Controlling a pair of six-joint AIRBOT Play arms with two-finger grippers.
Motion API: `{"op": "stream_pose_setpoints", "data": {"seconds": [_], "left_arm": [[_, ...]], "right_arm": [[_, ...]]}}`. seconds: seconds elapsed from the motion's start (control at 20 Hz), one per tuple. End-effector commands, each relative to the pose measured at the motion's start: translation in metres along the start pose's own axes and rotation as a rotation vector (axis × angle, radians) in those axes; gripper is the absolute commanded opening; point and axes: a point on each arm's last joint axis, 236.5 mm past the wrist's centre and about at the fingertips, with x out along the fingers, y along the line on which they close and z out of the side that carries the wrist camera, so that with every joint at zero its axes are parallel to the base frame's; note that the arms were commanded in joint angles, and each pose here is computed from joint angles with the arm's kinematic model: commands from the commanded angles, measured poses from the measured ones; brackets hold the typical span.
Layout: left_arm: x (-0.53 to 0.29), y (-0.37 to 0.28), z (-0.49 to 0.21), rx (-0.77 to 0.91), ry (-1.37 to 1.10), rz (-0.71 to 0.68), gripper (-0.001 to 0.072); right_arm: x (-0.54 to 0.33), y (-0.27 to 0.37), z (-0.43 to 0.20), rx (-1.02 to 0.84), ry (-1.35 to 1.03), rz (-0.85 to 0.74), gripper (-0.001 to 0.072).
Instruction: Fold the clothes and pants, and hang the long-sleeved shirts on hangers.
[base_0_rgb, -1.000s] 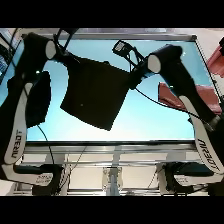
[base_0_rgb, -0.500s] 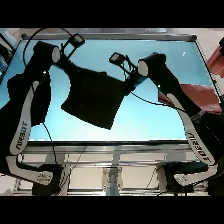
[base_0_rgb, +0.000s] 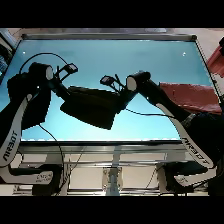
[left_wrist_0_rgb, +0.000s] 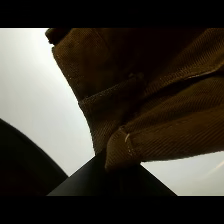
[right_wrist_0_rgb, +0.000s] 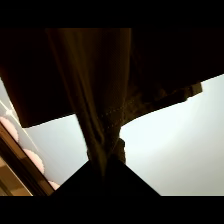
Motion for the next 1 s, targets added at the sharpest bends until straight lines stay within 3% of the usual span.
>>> {"op": "stream_pose_setpoints", "data": {"seconds": [0.0, 0.15, 0.2, 0.25, 0.3, 0.45, 0.55, 0.6, 0.65, 0.7, 0.75, 0.9, 0.95], "left_arm": [[0.006, -0.003, -0.024, 0.027, 0.083, -0.004, 0.0063], [0.006, -0.006, -0.029, 0.026, 0.103, -0.02, 0.0063], [0.005, -0.008, -0.03, 0.026, 0.108, -0.024, 0.0064], [0.005, -0.009, -0.032, 0.027, 0.116, -0.029, 0.0068], [0.004, -0.011, -0.035, 0.032, 0.13, -0.039, 0.0071], [-0.001, -0.017, -0.044, 0.046, 0.16, -0.066, 0.0076], [-0.01, -0.025, -0.04, 0.053, 0.13, -0.094, 0.02], [-0.016, -0.03, -0.037, 0.066, 0.109, -0.113, 0.0203], [-0.022, -0.033, -0.037, 0.071, 0.096, -0.12, 0.0281], [-0.028, -0.033, -0.038, 0.068, 0.092, -0.116, 0.0407], [-0.035, -0.033, -0.04, 0.066, 0.088, -0.113, 0.0449], [-0.054, -0.03, -0.042, 0.057, 0.06, -0.087, 0.0461], [-0.06, -0.029, -0.043, 0.054, 0.049, -0.078, 0.0515]], "right_arm": [[0.006, 0.027, 0.0, -0.026, 0.018, 0.054, 0.0024], [0.004, 0.046, -0.011, -0.019, 0.065, 0.13, 0.0031], [0.003, 0.051, -0.015, -0.018, 0.083, 0.15, 0.0095], [0.002, 0.055, -0.019, -0.017, 0.098, 0.169, 0.0273], [0.001, 0.06, -0.021, -0.015, 0.108, 0.188, 0.0353], [-0.003, 0.072, -0.026, -0.015, 0.13, 0.24, 0.0351], [-0.005, 0.075, -0.03, -0.017, 0.145, 0.252, 0.0351], [-0.007, 0.074, -0.03, -0.016, 0.145, 0.253, 0.0361], [-0.009, 0.071, -0.028, -0.011, 0.139, 0.25, 0.0436], [-0.013, 0.066, -0.027, -0.003, 0.132, 0.247, 0.0492], [-0.018, 0.061, -0.025, 0.007, 0.122, 0.243, 0.0505], [-0.034, 0.042, -0.012, 0.053, 0.055, 0.246, 0.0507], [-0.039, 0.038, -0.008, 0.077, 0.029, 0.261, 0.0528]]}}
